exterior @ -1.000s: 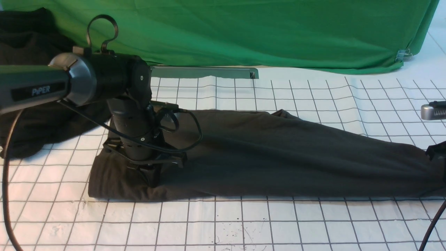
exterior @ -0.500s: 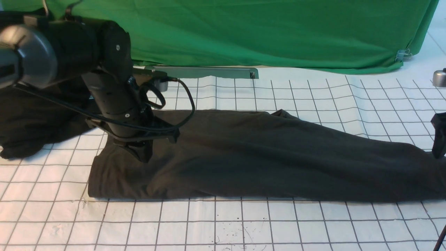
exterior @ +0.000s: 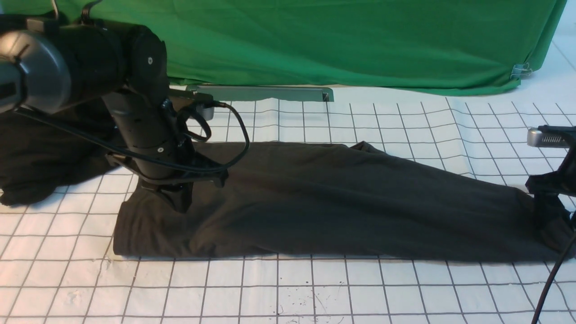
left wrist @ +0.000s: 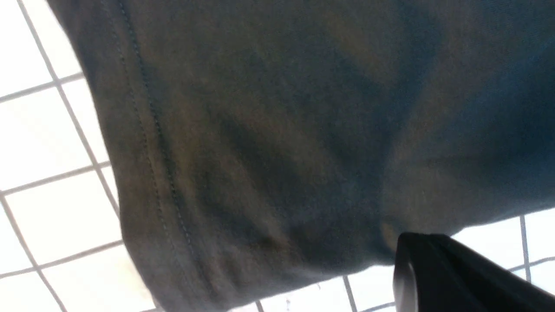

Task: Fold a long-sleeved shirt over a white checkered tablecloth.
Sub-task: 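Pull the folded dark garment lengthwise by its ends to straighten it flat on the table, then fold the right end of the dark garment over onto its left end with the right gripper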

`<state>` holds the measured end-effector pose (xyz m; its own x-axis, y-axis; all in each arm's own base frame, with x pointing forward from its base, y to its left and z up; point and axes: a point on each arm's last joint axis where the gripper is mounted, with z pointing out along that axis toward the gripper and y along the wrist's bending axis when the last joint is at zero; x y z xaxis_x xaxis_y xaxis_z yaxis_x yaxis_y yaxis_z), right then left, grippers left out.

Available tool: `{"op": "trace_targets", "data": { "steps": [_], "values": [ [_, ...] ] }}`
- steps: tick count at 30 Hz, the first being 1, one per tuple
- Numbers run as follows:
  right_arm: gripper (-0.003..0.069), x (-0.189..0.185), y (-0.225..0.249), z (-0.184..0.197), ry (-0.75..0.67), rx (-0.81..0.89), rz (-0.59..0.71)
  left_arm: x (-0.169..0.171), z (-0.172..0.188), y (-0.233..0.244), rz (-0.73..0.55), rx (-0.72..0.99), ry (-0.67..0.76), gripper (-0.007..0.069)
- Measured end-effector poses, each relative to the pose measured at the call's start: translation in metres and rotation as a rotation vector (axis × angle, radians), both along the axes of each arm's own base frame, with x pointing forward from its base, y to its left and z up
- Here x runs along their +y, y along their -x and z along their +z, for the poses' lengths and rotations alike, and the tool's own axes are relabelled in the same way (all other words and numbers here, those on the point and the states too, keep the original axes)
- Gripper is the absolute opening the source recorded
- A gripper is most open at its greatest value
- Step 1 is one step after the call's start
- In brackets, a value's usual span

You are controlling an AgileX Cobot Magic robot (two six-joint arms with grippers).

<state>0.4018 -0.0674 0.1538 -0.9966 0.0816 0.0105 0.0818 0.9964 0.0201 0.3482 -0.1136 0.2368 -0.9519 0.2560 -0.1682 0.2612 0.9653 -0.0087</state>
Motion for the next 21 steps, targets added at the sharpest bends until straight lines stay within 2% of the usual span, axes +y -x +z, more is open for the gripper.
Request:
{"op": "trace_targets", "data": {
  "steps": [1,2,3,4,5,8,12,13,14,17,21],
  "values": [
    [0.0377,0.001,0.000,0.000,-0.011,-0.001,0.001,0.000,0.000,0.000,0.000,0.002,-0.001,-0.0004],
    [0.0345,0.001,0.000,0.000,-0.011,-0.001,0.002,0.000,0.000,0.000,0.000,0.005,-0.002,-0.0004],
    [0.0195,0.003,0.000,0.001,-0.013,-0.004,0.013,0.001,0.000,0.001,-0.003,0.011,-0.013,-0.0004],
    [0.0120,0.002,0.000,0.003,-0.010,-0.007,0.015,0.002,0.000,0.001,-0.005,0.012,-0.021,-0.0004],
    [0.0084,0.002,0.001,0.005,-0.009,-0.009,0.013,0.003,0.001,0.002,-0.008,0.015,-0.035,-0.0004],
    [0.0043,0.002,0.003,0.021,0.001,-0.034,-0.003,0.010,0.008,0.004,-0.001,0.000,-0.074,-0.0004],
    [0.0036,0.006,0.004,0.072,0.011,-0.128,-0.050,0.031,0.023,0.003,0.083,-0.043,-0.054,-0.0004],
    [0.0036,0.007,0.004,0.075,0.009,-0.134,-0.049,0.033,0.024,0.003,0.089,-0.047,-0.051,-0.0004],
    [0.0035,0.019,0.003,0.103,0.001,-0.190,-0.038,0.048,0.027,0.001,0.143,-0.050,-0.034,-0.0004],
    [0.0035,0.035,0.001,0.126,-0.018,-0.255,-0.009,0.065,0.027,-0.002,0.206,-0.041,-0.014,-0.0004],
    [0.0035,0.103,-0.004,0.156,-0.136,-0.345,0.083,0.101,0.027,-0.003,0.321,-0.025,0.017,-0.0004]
  ]
}}
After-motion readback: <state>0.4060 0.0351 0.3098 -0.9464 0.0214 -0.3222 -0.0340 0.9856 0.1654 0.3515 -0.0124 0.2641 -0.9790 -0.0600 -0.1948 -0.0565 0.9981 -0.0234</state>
